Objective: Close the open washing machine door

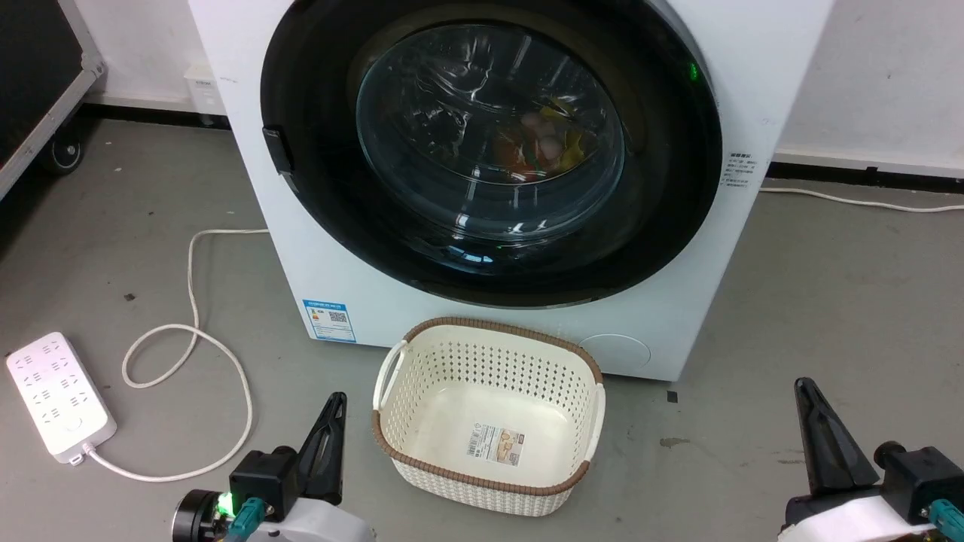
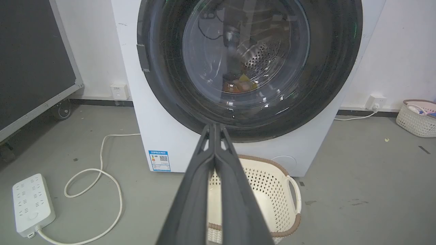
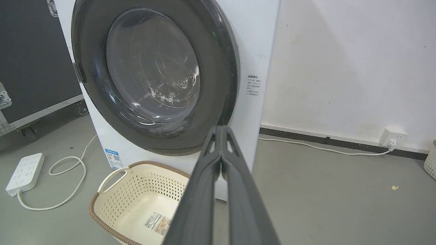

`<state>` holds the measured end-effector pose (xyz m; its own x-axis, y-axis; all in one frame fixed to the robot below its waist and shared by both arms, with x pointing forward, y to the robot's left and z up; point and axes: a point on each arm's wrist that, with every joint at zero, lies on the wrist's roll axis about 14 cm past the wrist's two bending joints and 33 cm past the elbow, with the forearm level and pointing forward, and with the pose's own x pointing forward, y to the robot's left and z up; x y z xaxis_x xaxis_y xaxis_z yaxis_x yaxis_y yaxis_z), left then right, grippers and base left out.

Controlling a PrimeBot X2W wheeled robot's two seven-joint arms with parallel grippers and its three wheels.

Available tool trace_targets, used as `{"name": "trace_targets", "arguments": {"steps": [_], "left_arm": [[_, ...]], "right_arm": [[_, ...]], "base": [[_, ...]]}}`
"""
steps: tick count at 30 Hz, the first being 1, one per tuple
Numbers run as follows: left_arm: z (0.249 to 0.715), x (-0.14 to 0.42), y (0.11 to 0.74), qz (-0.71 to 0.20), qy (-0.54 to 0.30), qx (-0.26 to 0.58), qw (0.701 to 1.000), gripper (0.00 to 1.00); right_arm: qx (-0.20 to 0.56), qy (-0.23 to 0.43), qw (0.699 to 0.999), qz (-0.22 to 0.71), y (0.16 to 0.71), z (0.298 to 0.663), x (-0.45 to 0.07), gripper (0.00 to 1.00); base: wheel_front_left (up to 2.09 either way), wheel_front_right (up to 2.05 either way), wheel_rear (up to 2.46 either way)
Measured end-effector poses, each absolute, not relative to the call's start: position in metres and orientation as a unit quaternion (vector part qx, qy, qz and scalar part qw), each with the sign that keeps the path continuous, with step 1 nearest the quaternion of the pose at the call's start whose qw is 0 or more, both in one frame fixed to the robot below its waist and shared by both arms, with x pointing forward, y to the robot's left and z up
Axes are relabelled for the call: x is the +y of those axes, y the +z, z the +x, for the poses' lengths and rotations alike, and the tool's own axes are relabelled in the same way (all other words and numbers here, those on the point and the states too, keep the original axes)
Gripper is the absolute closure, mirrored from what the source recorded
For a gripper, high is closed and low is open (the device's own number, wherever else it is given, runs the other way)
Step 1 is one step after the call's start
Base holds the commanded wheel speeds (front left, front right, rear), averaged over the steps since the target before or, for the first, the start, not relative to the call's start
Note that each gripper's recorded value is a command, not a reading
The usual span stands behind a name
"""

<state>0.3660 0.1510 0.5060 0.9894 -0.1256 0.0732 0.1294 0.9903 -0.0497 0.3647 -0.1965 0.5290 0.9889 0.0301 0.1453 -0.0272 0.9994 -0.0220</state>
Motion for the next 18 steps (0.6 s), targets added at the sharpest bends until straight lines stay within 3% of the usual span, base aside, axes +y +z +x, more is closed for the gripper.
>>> {"name": "trace_targets", "arguments": {"steps": [18], "left_arm": [[0.3686,0.1525,0.5099,-0.022,-0.059,-0.031,0.998,1.0]], "right_arm": [[-0.059,0.02,0.998,-0.011,0.526,0.3656,-0.1923,1.0]], "base": [[0.0,0.0,0.0]]}}
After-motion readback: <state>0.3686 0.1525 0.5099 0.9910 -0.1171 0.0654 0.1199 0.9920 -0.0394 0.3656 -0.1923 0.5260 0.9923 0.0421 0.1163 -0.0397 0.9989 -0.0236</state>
